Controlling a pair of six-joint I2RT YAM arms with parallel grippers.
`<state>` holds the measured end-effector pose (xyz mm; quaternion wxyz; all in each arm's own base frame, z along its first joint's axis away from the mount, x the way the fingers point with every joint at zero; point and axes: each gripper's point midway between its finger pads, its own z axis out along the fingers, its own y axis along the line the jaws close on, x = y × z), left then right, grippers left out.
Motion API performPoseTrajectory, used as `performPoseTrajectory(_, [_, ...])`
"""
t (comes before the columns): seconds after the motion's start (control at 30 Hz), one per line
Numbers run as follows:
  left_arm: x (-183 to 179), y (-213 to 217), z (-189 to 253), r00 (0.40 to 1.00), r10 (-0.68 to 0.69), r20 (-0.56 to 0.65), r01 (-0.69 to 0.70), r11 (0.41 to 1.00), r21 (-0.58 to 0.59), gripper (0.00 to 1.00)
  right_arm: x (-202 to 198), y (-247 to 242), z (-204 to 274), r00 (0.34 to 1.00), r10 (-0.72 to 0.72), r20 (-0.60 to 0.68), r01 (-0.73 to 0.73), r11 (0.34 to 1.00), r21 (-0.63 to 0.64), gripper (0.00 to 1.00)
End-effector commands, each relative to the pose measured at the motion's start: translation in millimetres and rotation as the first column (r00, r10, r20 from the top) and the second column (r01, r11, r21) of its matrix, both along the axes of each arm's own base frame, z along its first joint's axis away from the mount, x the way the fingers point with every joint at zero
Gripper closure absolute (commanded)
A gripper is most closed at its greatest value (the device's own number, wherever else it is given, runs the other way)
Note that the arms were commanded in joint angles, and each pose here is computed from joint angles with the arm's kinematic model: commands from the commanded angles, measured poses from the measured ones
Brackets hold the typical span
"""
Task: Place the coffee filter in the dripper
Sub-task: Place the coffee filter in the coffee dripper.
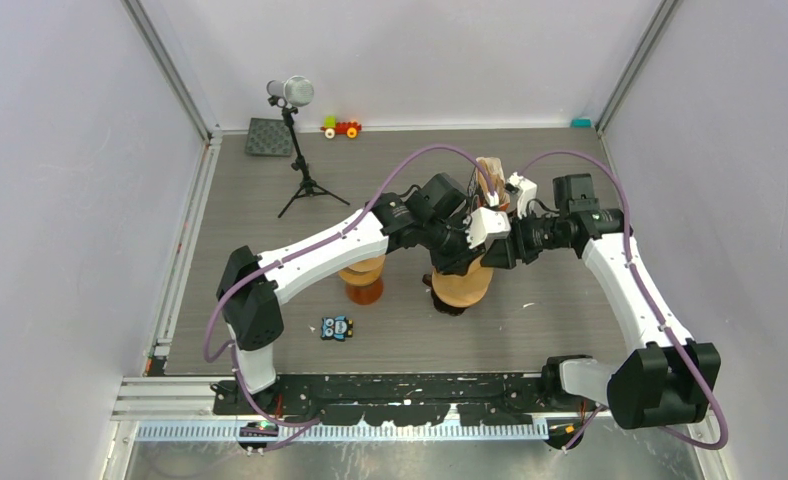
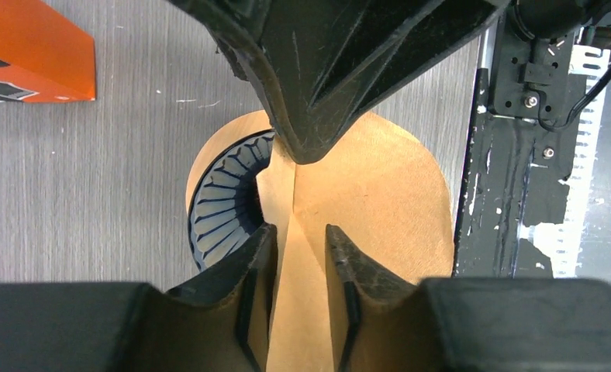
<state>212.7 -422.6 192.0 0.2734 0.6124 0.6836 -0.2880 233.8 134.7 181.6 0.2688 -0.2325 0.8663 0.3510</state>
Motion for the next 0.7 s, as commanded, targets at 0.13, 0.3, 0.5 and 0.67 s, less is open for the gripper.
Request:
performPoseTrajectory(0.13, [14, -2, 26, 0.995, 0.046, 0.091, -0.042, 0.998, -0.046, 0.58, 11, 1, 10, 0.995, -0.055, 0.083, 0.055, 0.998, 0.005, 0.50])
performPoseTrajectory(0.3, [18, 1, 33, 0.991, 0.060, 0.122, -0.054, 0.997, -0.051, 0.51, 12, 0, 11, 0.991, -0.092, 0.096, 0.092, 0.996, 0.008, 0.54])
performPoseTrajectory(0.5, [22, 6, 39, 0.985, 0.081, 0.154, -0.073, 0.996, -0.053, 0.43, 12, 0, 12, 0.989, -0.122, 0.083, 0.122, 0.992, 0.012, 0.59])
performPoseTrajectory(0.67, [23, 12, 42, 0.980, 0.095, 0.177, -0.088, 0.995, -0.050, 0.39, 12, 0, 13, 0.986, -0.144, 0.078, 0.144, 0.990, 0.005, 0.63])
